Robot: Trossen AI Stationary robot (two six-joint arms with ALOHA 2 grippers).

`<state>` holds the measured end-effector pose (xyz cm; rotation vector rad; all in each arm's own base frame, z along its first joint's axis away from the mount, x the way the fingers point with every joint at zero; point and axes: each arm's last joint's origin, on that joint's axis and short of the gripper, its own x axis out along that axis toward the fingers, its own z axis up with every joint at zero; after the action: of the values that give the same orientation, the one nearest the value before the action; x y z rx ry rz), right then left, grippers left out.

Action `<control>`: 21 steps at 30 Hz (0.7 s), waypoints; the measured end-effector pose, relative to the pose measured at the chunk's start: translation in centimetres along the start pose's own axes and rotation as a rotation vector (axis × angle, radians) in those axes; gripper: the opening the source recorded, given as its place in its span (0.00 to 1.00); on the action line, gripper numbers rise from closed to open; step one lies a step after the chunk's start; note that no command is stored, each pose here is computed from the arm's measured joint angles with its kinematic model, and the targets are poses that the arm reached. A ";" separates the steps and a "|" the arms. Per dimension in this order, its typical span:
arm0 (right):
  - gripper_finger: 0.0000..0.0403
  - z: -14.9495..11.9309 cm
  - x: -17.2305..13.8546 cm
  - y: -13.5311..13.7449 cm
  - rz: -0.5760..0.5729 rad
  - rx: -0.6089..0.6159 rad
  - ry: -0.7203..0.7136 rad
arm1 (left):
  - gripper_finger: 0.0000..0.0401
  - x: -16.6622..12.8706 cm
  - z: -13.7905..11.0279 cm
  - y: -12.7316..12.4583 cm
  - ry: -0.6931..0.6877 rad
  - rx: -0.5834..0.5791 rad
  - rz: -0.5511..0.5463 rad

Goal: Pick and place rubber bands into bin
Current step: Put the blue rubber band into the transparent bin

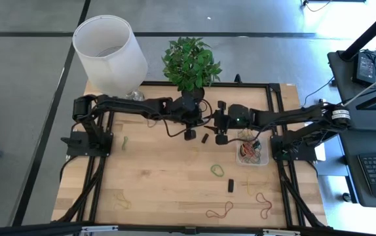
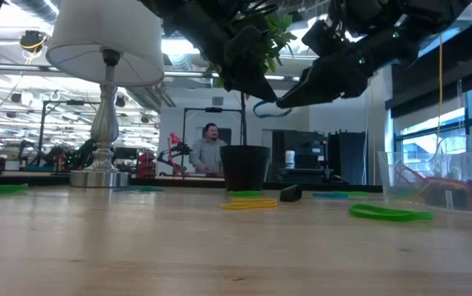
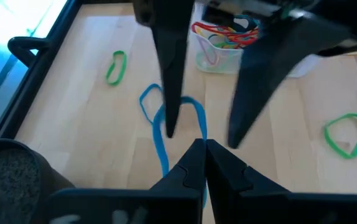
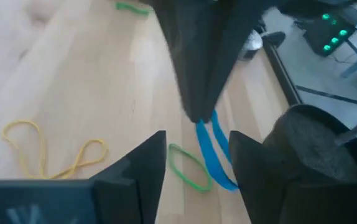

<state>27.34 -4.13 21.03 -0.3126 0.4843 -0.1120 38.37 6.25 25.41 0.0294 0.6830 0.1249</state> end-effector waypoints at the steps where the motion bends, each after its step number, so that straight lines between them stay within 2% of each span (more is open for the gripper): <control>1: 0.43 -0.1 0.1 0.0 -0.006 -0.002 0.006 | 0.01 0.0 0.0 -0.1 -0.001 -0.001 -0.002; 8: 0.30 -0.3 0.4 0.1 -0.006 -0.004 0.020 | 0.01 0.0 0.0 -0.2 -0.001 -0.020 -0.003; 15: 0.03 -0.3 0.4 0.1 -0.005 0.013 0.020 | 0.02 0.0 0.0 -0.2 -0.001 -0.023 -0.004; 21: 0.01 -0.4 0.3 0.1 -0.001 0.076 0.029 | 0.11 0.0 0.0 -0.2 -0.001 -0.023 0.003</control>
<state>27.41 -4.18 20.57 -0.2370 0.5074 -0.1354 38.40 6.09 25.43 0.0083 0.6809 0.1351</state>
